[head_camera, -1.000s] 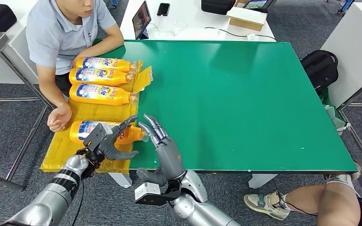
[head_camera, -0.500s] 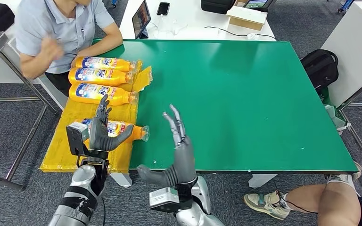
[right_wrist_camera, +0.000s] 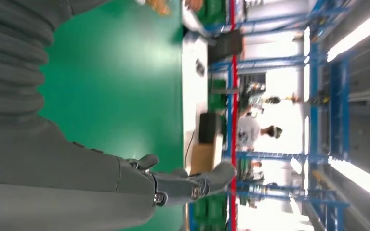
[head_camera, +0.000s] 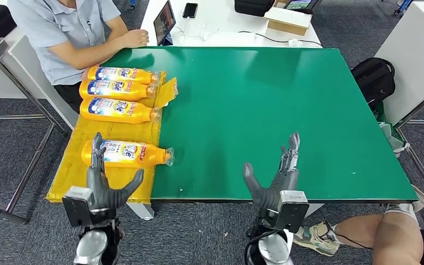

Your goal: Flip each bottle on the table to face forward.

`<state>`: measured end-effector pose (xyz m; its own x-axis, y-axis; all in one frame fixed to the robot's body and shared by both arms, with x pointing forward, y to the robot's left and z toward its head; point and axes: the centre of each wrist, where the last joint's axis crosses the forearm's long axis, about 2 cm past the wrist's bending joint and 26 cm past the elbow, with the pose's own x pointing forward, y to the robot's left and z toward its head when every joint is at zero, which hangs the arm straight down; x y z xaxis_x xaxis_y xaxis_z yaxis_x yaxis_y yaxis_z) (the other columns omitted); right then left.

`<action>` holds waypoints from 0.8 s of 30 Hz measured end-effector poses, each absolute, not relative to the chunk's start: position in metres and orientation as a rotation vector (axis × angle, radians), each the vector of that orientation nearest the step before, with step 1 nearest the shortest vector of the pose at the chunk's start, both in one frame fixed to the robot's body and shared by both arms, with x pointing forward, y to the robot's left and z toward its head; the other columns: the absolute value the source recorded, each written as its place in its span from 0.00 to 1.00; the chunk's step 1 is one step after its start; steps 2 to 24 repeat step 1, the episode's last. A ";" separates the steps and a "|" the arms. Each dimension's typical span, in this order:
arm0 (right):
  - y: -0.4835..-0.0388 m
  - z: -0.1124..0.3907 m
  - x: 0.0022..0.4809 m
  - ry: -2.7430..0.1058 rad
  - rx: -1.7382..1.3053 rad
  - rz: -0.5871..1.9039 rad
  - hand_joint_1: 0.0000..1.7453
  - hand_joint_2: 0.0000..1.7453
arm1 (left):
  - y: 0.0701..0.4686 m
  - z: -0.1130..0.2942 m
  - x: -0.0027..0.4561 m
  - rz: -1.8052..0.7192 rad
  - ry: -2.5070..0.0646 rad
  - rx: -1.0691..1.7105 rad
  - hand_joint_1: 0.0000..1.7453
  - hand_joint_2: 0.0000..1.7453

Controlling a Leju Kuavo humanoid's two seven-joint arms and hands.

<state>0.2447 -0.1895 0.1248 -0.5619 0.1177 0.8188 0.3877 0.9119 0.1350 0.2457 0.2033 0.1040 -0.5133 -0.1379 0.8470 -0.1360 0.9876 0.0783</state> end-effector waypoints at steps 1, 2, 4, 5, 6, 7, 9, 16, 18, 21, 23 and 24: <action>-0.192 0.123 0.245 -2.152 -0.388 -0.374 0.00 1.00 | 0.203 0.103 0.243 -0.014 -2.118 0.205 0.00 1.00; -0.192 0.123 0.245 -2.152 -0.388 -0.374 0.00 1.00 | 0.203 0.103 0.243 -0.014 -2.118 0.205 0.00 1.00; -0.192 0.123 0.245 -2.152 -0.388 -0.374 0.00 1.00 | 0.203 0.103 0.243 -0.014 -2.118 0.205 0.00 1.00; -0.192 0.123 0.245 -2.152 -0.388 -0.374 0.00 1.00 | 0.203 0.103 0.243 -0.014 -2.118 0.205 0.00 1.00; -0.192 0.123 0.245 -2.152 -0.388 -0.374 0.00 1.00 | 0.203 0.103 0.243 -0.014 -2.118 0.205 0.00 1.00; -0.192 0.123 0.245 -2.152 -0.388 -0.374 0.00 1.00 | 0.203 0.103 0.243 -0.014 -2.118 0.205 0.00 1.00; -0.192 0.123 0.245 -2.152 -0.388 -0.374 0.00 1.00 | 0.203 0.103 0.243 -0.014 -2.118 0.205 0.00 1.00; -0.192 0.123 0.245 -2.152 -0.388 -0.374 0.00 1.00 | 0.203 0.103 0.243 -0.014 -2.118 0.205 0.00 1.00; -0.192 0.123 0.245 -2.152 -0.388 -0.374 0.00 1.00 | 0.203 0.103 0.243 -0.014 -2.118 0.205 0.00 1.00; -0.192 0.123 0.245 -2.152 -0.388 -0.374 0.00 1.00 | 0.203 0.103 0.243 -0.014 -2.118 0.205 0.00 1.00; -0.192 0.123 0.245 -2.152 -0.388 -0.374 0.00 1.00 | 0.203 0.103 0.243 -0.014 -2.118 0.205 0.00 1.00; -0.192 0.123 0.245 -2.152 -0.388 -0.374 0.00 1.00 | 0.203 0.103 0.243 -0.014 -2.118 0.205 0.00 1.00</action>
